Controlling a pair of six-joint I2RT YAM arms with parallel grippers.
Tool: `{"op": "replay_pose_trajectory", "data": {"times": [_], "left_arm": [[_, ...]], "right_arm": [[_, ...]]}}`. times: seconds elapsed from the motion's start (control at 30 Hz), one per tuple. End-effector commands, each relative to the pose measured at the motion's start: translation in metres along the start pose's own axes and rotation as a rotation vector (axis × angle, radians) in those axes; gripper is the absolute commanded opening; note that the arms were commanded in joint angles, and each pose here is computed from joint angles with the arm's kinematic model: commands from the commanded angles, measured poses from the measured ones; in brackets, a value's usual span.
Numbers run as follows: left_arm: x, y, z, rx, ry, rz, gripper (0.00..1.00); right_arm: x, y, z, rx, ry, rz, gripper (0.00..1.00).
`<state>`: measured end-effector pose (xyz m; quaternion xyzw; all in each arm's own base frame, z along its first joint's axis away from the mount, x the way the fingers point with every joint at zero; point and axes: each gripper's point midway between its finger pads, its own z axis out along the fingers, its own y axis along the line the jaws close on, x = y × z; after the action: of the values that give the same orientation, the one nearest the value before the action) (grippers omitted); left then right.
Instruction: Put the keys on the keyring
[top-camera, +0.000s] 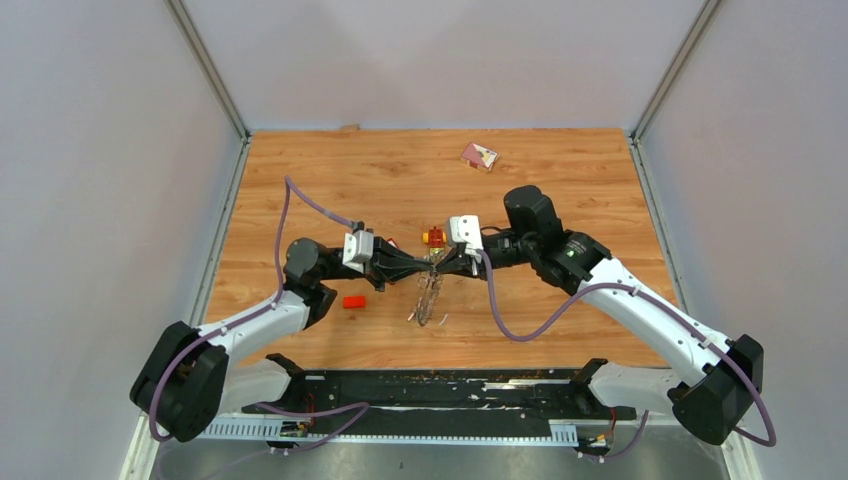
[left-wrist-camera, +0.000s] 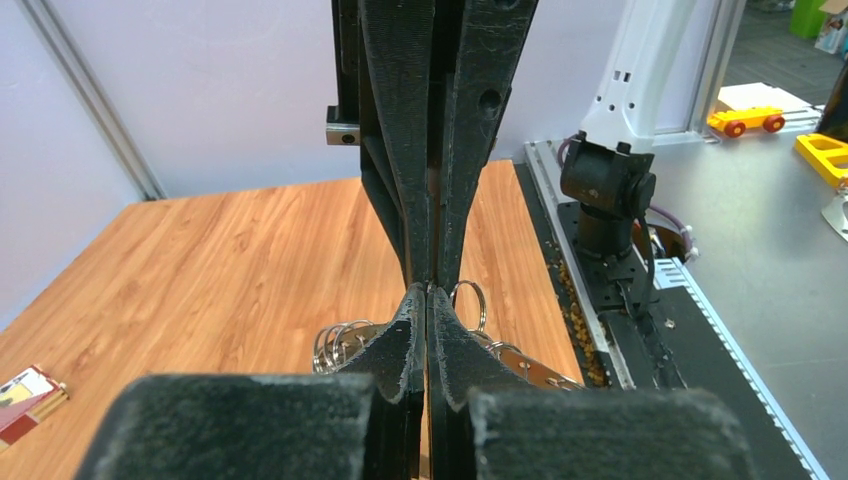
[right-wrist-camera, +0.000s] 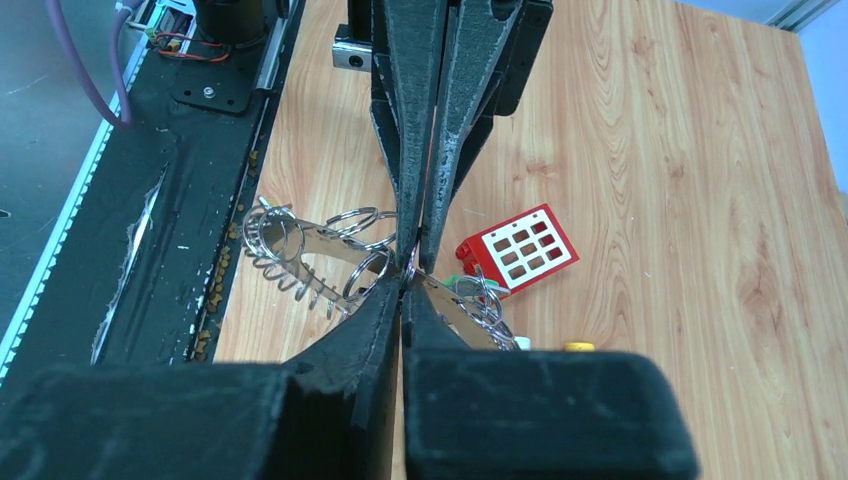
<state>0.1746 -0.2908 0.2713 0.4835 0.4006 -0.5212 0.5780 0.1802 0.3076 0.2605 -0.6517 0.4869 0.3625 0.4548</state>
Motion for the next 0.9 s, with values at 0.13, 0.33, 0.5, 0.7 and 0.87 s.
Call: {"op": "replay_pose_trajectory", "data": {"times": [0.13,0.33,0.5,0.7,0.87], "left_arm": [[-0.013,0.001,-0.001,-0.007,-0.024,0.125,0.00],[-0.003,0.000,-0.002,0.016,0.023,0.138,0.00],[0.013,0.006,-0.002,0.050,0.142,0.171,0.10],[0.033,0.011,-0.006,0.096,0.313,0.199,0.29],[0.037,0.009,-0.004,0.109,0.328,0.197,0.30]], "right_arm": [[-0.014,-0.008,-0.001,0.041,-0.032,-0.008,0.00],[-0.011,-0.009,-0.005,0.040,0.006,-0.044,0.00],[0.001,-0.006,-0.003,0.007,0.092,-0.037,0.00],[0.010,-0.006,0.001,0.004,0.202,-0.041,0.00],[0.009,-0.008,0.001,0.011,0.233,-0.042,0.00]]}}
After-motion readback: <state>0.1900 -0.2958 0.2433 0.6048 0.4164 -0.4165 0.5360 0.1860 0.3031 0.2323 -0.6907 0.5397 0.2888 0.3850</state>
